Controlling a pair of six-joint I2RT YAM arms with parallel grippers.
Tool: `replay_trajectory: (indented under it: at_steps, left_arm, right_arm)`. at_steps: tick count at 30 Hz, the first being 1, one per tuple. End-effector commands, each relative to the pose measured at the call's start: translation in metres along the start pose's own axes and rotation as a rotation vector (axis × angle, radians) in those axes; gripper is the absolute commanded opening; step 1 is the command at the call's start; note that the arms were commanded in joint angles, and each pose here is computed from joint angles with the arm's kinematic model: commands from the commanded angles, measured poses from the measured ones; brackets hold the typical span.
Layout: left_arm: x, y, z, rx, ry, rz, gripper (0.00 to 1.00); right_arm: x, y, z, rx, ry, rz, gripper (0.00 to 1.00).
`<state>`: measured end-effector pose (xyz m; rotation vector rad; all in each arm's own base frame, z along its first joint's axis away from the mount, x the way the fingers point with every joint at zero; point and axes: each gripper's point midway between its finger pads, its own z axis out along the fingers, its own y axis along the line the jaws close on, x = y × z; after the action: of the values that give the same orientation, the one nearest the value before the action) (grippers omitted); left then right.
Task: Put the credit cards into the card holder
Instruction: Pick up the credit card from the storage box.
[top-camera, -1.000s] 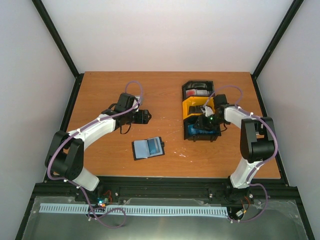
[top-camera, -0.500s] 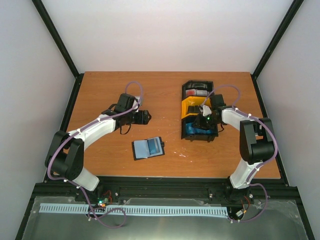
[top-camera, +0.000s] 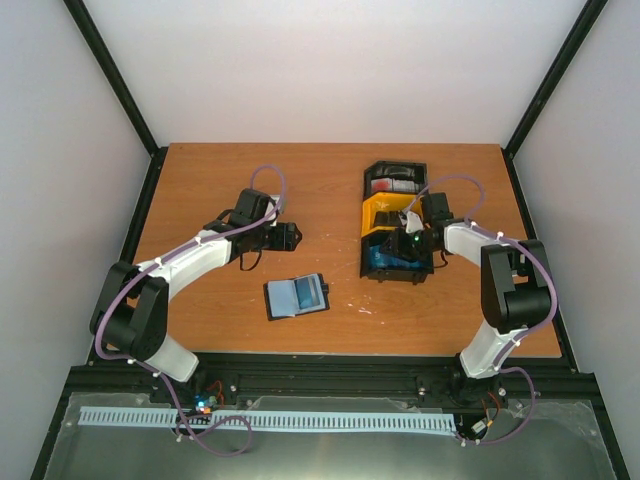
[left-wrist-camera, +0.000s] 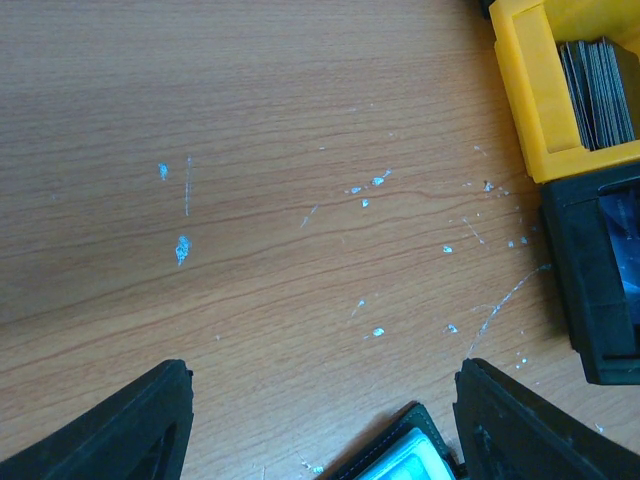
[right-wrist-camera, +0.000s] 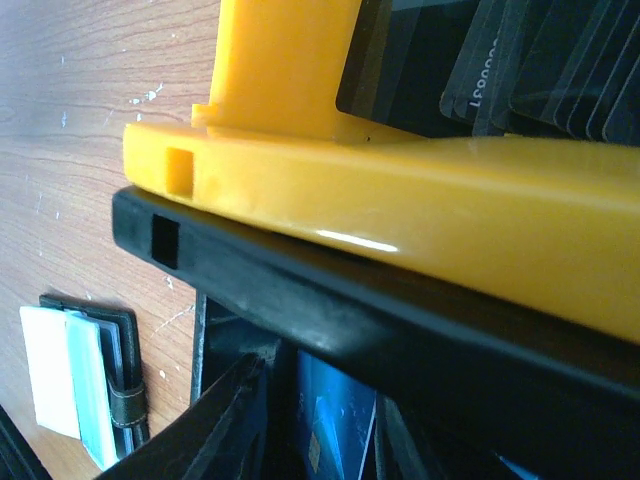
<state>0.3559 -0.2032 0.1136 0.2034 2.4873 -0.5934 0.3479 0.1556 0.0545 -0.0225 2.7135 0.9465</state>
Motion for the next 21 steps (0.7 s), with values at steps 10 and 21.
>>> replay_trajectory:
  at_steps: [10, 21]
  left_arm:
    - [-0.008, 0.002, -0.005, -0.009, -0.035, 0.009, 0.73]
    - [-0.007, 0.002, -0.005, -0.01, -0.031, 0.01, 0.73]
  right_arm:
    - [-0.006, 0.024, -0.001, -0.113, -0.055, 0.006, 0.27]
    - [-0.011, 0.035, -0.001, -0.181, -0.079, 0.006, 0.26]
